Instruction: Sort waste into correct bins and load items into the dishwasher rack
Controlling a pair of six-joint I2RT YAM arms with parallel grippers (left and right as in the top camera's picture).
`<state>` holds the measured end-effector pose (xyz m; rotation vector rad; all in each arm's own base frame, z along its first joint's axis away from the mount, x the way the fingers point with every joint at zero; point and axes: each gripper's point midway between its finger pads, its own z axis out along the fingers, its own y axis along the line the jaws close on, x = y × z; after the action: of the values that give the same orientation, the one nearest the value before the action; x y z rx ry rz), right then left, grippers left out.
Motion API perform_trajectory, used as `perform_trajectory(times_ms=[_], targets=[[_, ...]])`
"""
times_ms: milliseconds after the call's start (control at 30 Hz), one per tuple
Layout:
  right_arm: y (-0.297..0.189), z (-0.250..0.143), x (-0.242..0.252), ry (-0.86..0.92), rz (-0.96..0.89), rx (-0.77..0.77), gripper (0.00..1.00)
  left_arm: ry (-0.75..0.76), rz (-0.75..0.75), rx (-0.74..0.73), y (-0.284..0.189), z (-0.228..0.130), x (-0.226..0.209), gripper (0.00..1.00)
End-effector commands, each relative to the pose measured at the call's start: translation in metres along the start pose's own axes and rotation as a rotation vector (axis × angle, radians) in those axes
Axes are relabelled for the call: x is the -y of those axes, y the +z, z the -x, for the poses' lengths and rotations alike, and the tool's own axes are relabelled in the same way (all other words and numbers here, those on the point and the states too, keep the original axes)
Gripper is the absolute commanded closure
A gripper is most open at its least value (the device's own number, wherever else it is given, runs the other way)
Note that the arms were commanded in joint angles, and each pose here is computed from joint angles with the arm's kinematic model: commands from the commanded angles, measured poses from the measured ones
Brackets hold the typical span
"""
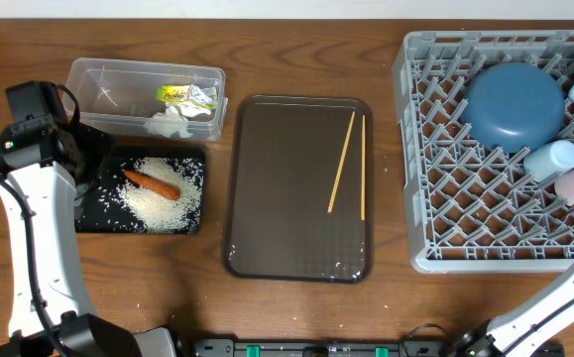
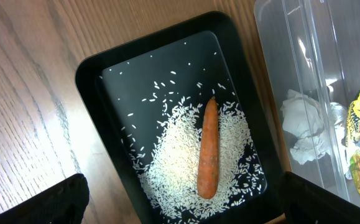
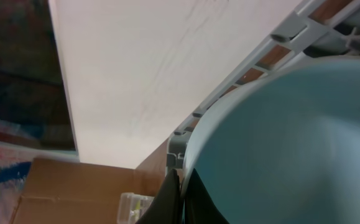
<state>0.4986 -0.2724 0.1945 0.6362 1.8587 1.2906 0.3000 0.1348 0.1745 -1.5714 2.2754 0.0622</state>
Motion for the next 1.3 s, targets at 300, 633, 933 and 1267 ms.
perform_trajectory(times_ms=[300, 633, 933, 1267], targets=[[0.006, 0.009, -0.013, 0.011, 0.039, 0.006, 0.99, 0.0, 0.019, 0.001, 0.002, 0.001, -0.003, 0.02], [0.031, 0.002, -0.015, -0.01, 0.017, -0.011, 0.99, 0.0, 0.019, 0.001, 0.002, 0.001, -0.003, 0.02], [0.017, 0.0, 0.015, 0.055, -0.091, 0.02, 0.99, 0.0, 0.019, 0.001, 0.002, 0.001, -0.003, 0.02], [-0.008, -0.001, 0.028, 0.107, -0.132, 0.043, 0.87, 0.0, 0.019, 0.001, 0.002, 0.001, -0.003, 0.02]])
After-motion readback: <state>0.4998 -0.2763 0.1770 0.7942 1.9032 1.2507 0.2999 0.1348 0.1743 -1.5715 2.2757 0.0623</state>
